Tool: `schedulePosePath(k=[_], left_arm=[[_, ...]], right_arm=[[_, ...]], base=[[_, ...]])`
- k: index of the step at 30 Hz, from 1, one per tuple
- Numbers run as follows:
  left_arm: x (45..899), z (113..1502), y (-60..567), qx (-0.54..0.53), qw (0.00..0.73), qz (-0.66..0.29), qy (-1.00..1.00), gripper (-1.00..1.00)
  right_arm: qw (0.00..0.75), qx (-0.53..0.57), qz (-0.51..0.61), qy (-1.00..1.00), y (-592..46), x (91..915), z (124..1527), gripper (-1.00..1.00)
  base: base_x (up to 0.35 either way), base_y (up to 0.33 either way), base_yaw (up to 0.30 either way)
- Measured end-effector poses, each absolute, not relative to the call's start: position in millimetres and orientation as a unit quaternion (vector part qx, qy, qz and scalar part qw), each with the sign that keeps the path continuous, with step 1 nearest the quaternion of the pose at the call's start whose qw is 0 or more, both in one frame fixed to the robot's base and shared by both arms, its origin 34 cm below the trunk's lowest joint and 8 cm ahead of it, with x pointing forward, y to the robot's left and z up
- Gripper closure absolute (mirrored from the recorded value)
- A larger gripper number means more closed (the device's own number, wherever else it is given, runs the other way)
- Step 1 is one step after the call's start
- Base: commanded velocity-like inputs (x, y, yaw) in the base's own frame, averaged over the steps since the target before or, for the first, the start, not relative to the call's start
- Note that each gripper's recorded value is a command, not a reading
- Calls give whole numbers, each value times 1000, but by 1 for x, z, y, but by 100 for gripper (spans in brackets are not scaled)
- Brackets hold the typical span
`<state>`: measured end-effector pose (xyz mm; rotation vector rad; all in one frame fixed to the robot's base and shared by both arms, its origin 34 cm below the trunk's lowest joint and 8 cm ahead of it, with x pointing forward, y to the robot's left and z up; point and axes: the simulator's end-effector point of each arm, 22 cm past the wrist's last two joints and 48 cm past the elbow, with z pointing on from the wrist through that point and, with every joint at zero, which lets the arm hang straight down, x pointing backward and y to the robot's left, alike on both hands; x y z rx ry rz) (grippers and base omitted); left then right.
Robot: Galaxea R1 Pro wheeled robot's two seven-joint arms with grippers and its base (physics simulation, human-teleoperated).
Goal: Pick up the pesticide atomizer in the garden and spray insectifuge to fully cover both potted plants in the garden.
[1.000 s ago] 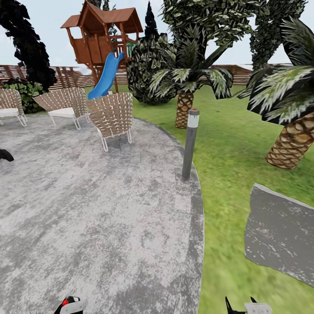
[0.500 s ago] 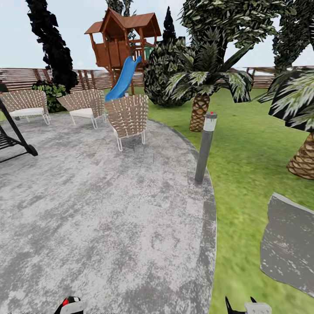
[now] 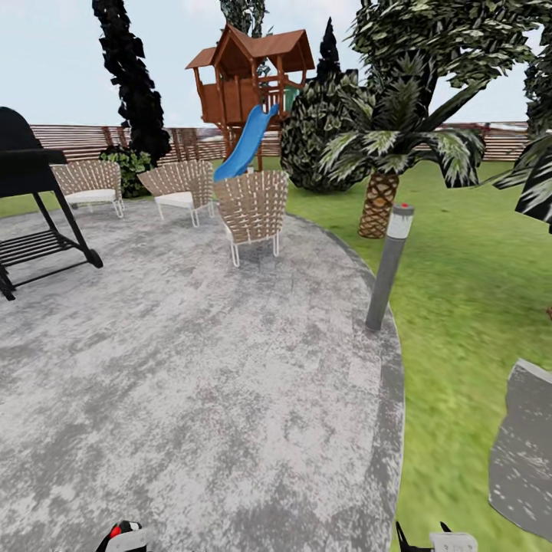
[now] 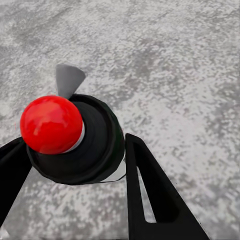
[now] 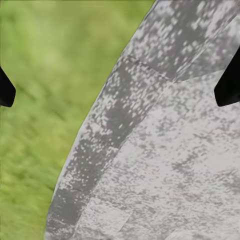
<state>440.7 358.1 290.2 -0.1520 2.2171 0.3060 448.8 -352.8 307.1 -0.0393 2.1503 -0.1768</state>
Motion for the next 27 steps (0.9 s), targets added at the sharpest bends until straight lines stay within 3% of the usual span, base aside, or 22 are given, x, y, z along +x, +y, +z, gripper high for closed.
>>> schedulePosePath(k=[27], left_arm=[[449,299,357,-58,446,121,885,100]], right_arm=[[487,-15,-73,870,-353,458,318,-100]], base=[[0,0,230]])
